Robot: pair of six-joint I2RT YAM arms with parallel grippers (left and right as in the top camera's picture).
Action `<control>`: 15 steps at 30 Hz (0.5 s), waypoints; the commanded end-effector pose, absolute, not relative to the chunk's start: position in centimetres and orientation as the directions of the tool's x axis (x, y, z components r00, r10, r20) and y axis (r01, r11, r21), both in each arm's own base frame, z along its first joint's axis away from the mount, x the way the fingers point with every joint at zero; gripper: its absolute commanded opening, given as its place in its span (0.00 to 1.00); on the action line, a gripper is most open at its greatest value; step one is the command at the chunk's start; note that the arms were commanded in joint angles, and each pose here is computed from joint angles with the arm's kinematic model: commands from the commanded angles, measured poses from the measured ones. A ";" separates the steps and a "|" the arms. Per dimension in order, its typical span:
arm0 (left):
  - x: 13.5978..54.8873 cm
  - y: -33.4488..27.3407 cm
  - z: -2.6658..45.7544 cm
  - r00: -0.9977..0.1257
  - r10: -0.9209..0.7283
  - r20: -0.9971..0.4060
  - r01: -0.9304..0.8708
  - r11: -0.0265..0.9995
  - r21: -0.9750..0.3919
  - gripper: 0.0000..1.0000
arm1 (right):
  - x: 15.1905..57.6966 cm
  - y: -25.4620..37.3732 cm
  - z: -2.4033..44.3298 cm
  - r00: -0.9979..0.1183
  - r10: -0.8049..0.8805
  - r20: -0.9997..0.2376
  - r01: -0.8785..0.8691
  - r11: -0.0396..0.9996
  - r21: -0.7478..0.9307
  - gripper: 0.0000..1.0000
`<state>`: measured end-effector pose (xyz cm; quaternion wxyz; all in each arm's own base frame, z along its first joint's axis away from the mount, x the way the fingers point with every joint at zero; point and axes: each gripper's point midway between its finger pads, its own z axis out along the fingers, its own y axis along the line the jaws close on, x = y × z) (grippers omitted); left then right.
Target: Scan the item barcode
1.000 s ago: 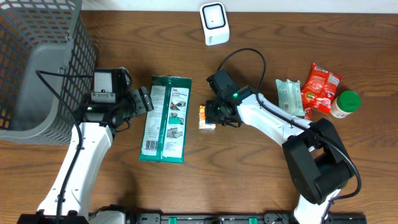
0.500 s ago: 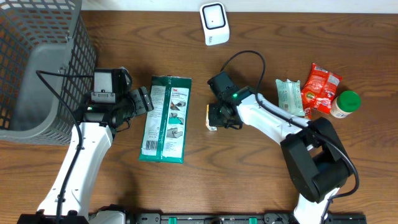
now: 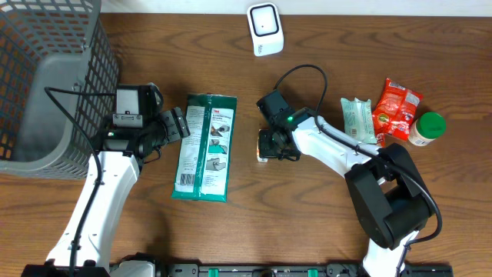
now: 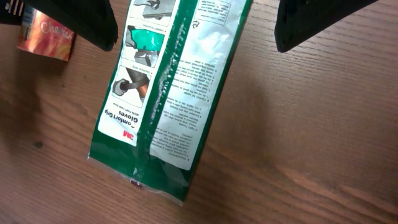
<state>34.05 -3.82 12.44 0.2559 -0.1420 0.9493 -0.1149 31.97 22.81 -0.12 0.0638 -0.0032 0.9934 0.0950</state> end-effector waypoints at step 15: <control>33.9 -3.8 11.8 -0.839 -0.321 -0.440 -0.211 0.936 -0.280 0.81 | 33.2 18.6 9.6 -0.959 0.058 -0.277 -0.011 0.971 0.238 0.92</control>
